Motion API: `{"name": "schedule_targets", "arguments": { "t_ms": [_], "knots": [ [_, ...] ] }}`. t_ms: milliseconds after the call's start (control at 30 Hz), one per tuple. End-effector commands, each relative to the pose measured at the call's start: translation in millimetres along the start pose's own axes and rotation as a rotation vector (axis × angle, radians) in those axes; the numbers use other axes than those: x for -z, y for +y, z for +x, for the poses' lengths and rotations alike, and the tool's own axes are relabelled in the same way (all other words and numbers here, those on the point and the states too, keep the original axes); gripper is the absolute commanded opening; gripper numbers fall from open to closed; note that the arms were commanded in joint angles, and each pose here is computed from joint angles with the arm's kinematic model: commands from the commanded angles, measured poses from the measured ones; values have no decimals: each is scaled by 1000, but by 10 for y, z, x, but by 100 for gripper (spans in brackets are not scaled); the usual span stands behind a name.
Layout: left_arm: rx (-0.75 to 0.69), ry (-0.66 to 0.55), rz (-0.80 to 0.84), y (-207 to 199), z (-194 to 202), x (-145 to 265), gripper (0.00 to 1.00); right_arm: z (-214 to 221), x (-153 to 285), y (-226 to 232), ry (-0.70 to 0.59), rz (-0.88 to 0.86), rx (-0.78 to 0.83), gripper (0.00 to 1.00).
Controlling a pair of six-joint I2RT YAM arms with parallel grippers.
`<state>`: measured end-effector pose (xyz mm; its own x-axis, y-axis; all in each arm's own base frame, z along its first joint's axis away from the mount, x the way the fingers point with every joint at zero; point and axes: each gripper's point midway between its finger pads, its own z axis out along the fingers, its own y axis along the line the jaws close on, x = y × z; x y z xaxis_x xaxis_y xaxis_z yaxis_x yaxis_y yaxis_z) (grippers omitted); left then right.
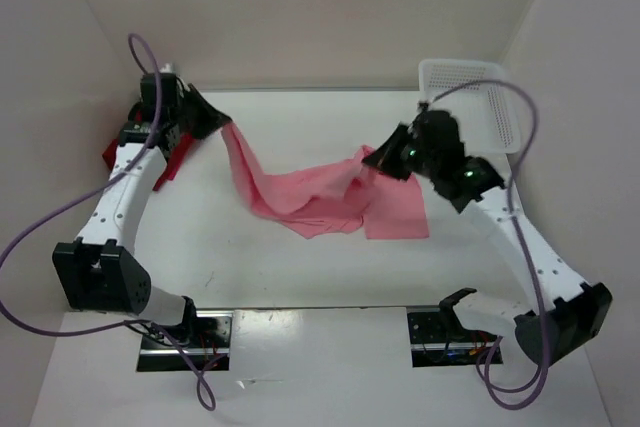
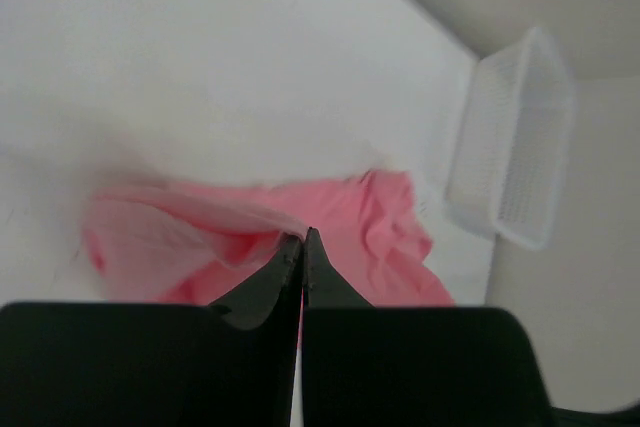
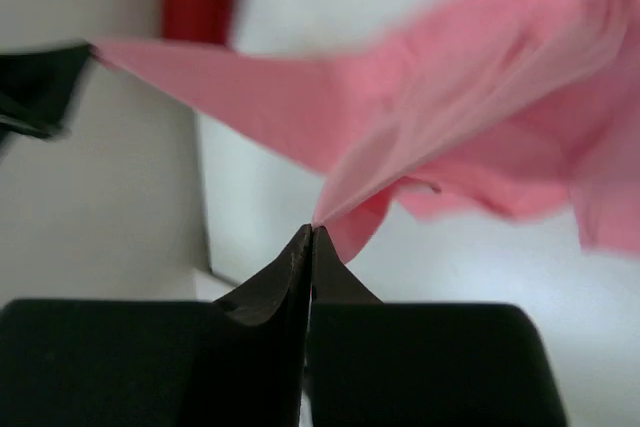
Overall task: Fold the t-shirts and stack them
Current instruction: Flatten out the tshirt
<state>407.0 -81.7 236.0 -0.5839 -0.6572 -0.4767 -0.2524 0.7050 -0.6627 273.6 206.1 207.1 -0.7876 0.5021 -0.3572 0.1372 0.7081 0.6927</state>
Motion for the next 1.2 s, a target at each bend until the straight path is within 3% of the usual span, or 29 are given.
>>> {"name": "schedule_targets", "arguments": {
  "t_ms": [0, 33, 67, 100, 167, 200, 267, 400, 567, 633, 767, 800, 833, 867, 900, 1000, 1167],
  "knots": [
    [-61, -189, 110, -550, -639, 493, 0, -723, 877, 504, -271, -34, 124, 0],
    [-83, -251, 186, -839, -862, 795, 0, -954, 1286, 795, -361, -74, 181, 0],
    [-97, -294, 231, -987, -977, 1007, 0, -1107, 1414, 894, -408, -67, 199, 0],
    [-96, -339, 247, -1010, -1151, 1158, 0, -1334, 1851, 1214, -526, -129, 226, 0],
    [-118, -428, 353, -1333, -1366, 1722, 0, -1515, 2094, 1404, -595, -131, 273, 0],
    [-121, -481, 356, -1314, -1529, 1901, 0, -1640, 2530, 1661, -701, -206, 285, 0],
    [-143, -543, 422, -1471, -1616, 2323, 0, -1756, 2733, 1818, -759, -233, 322, 0],
    [-151, -633, 408, -1472, -1744, 2741, 0, -1856, 3493, 2170, -940, -363, 342, 0],
    [-154, -652, 409, -1510, -1776, 2805, 2, -1930, 3857, 2431, -1045, -461, 368, 0],
    [-138, -643, 388, -1449, -1846, 2683, 2, -2111, 3498, 2455, -1026, -391, 386, 0],
    [-66, -551, 282, -1018, -1928, 2032, 0, -2425, 2923, 2598, -1017, -321, 467, 0],
    [-67, -540, 269, -956, -1941, 1932, 0, -2605, 2565, 2559, -995, -266, 473, 0],
    [-53, -518, 252, -866, -1971, 1770, 0, -2595, 2383, 2614, -924, -323, 494, 0],
    [-44, -506, 216, -760, -1971, 1624, 0, -2882, 2156, 2461, -909, -301, 476, 0],
    [-42, -492, 192, -700, -1953, 1502, 0, -2901, 1856, 2398, -812, -330, 493, 0],
    [-18, -439, 137, -413, -1914, 1059, 0, -3215, 1331, 2053, -727, -295, 448, 0],
    [6, -361, 76, -163, -1938, 427, 0, -3417, 810, 1926, -685, -275, 410, 0]
  ]
}}
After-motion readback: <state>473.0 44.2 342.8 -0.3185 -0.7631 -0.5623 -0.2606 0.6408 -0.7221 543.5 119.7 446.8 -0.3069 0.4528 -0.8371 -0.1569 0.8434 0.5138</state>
